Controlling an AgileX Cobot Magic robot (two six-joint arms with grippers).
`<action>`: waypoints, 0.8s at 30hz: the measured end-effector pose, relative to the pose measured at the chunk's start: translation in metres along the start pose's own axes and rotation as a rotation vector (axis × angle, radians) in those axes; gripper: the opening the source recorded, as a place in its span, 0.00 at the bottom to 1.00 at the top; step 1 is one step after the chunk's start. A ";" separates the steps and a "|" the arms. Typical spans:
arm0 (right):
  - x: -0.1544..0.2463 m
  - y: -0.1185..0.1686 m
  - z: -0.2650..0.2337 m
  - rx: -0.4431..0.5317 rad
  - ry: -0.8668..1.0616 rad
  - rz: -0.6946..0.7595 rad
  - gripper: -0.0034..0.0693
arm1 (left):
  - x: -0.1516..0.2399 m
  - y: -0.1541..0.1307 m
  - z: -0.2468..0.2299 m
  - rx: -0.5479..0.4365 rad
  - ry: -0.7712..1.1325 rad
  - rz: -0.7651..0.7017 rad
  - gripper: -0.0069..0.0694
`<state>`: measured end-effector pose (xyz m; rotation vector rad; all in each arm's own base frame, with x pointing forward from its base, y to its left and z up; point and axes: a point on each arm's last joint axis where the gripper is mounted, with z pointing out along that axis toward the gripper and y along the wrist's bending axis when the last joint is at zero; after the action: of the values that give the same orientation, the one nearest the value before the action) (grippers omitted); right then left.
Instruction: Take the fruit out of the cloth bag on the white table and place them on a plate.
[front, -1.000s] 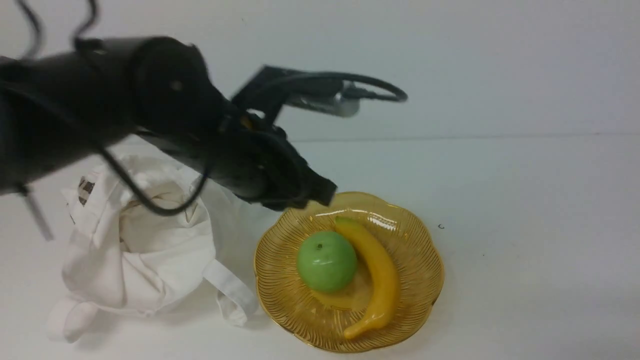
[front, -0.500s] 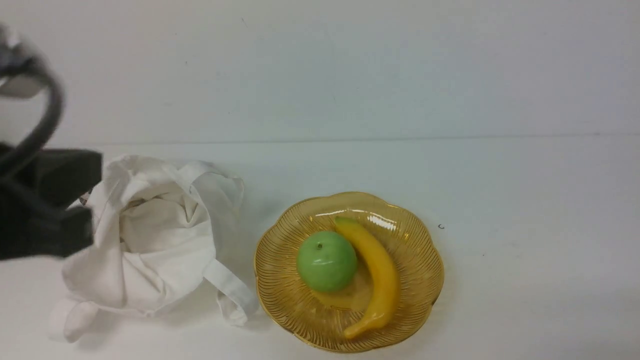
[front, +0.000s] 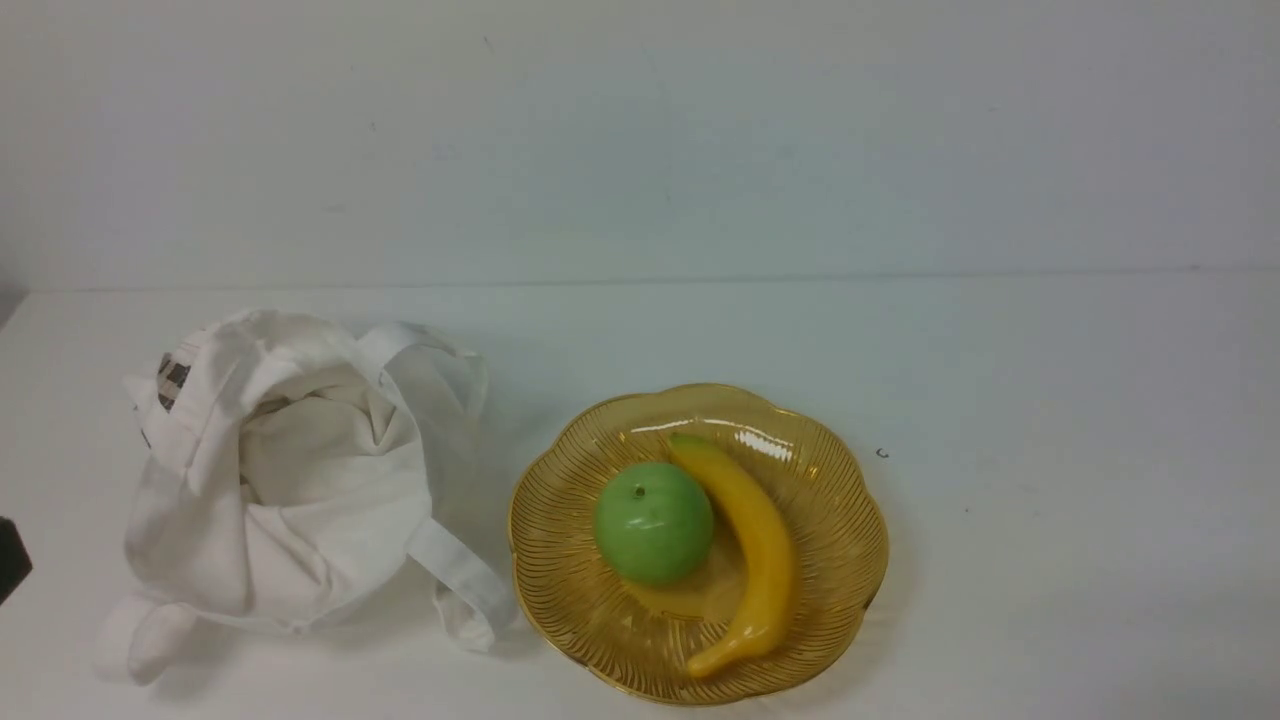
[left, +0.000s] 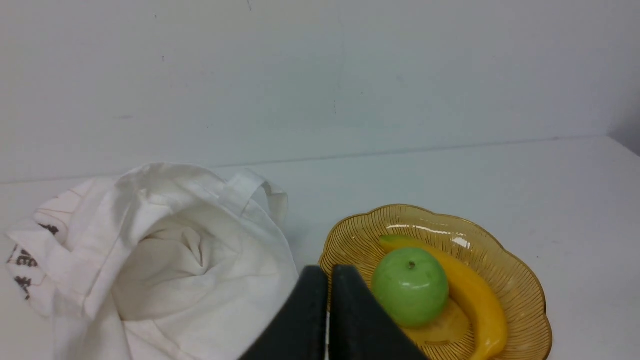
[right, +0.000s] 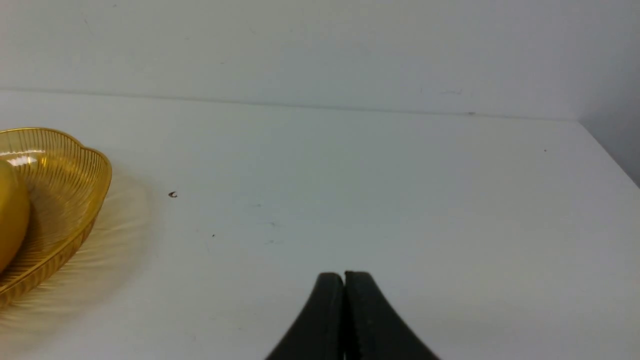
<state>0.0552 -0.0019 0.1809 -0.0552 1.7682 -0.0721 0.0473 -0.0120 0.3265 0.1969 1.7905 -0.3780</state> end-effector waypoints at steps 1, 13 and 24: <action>0.000 0.000 0.000 0.000 0.000 0.000 0.03 | 0.000 0.000 0.000 0.000 0.000 0.000 0.08; 0.000 0.000 0.000 0.000 0.000 0.000 0.03 | 0.003 0.001 -0.003 -0.005 -0.013 -0.004 0.08; 0.000 0.000 0.000 0.000 0.000 0.000 0.03 | 0.076 0.015 0.014 -0.203 -0.096 0.102 0.08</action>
<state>0.0552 -0.0019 0.1809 -0.0552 1.7682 -0.0721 0.0461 -0.0081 0.2478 0.1242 1.7039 -0.1288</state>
